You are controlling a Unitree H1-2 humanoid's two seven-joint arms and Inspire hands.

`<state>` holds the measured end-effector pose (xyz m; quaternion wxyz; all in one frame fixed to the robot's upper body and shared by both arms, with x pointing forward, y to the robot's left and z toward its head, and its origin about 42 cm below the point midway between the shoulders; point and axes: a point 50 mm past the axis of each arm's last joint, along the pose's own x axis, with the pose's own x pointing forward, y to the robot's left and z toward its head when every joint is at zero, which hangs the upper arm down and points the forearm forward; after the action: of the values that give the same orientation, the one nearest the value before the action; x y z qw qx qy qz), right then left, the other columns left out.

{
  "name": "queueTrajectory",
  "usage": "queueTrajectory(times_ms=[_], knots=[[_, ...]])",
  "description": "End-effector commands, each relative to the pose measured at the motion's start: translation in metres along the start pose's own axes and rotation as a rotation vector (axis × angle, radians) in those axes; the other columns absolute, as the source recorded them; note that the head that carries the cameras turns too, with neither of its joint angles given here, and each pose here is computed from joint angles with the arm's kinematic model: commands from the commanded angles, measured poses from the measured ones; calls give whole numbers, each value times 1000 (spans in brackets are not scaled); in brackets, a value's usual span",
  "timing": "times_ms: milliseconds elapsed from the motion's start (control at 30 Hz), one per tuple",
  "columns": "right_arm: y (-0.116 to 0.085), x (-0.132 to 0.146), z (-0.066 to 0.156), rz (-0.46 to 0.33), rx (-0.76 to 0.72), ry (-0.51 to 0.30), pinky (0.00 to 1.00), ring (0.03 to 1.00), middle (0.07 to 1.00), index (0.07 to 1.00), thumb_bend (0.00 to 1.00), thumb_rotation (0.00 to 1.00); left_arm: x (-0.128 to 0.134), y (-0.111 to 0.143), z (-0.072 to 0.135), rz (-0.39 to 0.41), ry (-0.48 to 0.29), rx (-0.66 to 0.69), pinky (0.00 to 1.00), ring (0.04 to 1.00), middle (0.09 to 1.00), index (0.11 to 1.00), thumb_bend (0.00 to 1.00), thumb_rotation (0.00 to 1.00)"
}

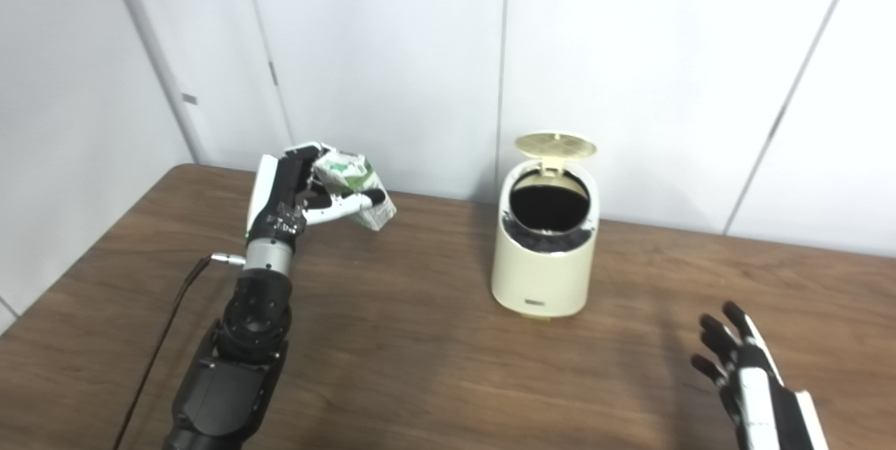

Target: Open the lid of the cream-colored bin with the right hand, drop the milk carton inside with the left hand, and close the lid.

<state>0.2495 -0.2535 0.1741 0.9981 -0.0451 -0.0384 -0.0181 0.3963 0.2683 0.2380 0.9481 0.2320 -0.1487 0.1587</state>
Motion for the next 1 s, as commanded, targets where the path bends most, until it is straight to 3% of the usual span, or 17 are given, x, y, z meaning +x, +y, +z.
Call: queueTrajectory(times_ms=[0, 167, 367, 833, 967], knots=[[2, 7, 12, 3, -3, -84, 816, 902, 887, 938, 486, 975, 14, 4, 42, 38, -172, -8, 330, 414, 505, 499, 475, 0], [4, 7, 8, 4, -48, -86, 796, 888, 880, 942, 494, 991, 12, -10, 66, -7, -223, -99, 317, 404, 495, 520, 472, 0], [11, 7, 3, 16, -39, -78, 806, 901, 891, 949, 481, 992, 9, -25, 85, -44, -281, -116, 313, 403, 491, 527, 472, 0], [32, 9, -1, 38, 17, -80, 798, 878, 889, 948, 470, 956, 10, -55, 107, -75, -380, -172, 315, 422, 498, 511, 474, 0], [35, 8, -1, 44, -4, -85, 784, 878, 891, 949, 512, 960, 11, -65, 113, -92, -404, -176, 319, 422, 493, 512, 474, 0]])
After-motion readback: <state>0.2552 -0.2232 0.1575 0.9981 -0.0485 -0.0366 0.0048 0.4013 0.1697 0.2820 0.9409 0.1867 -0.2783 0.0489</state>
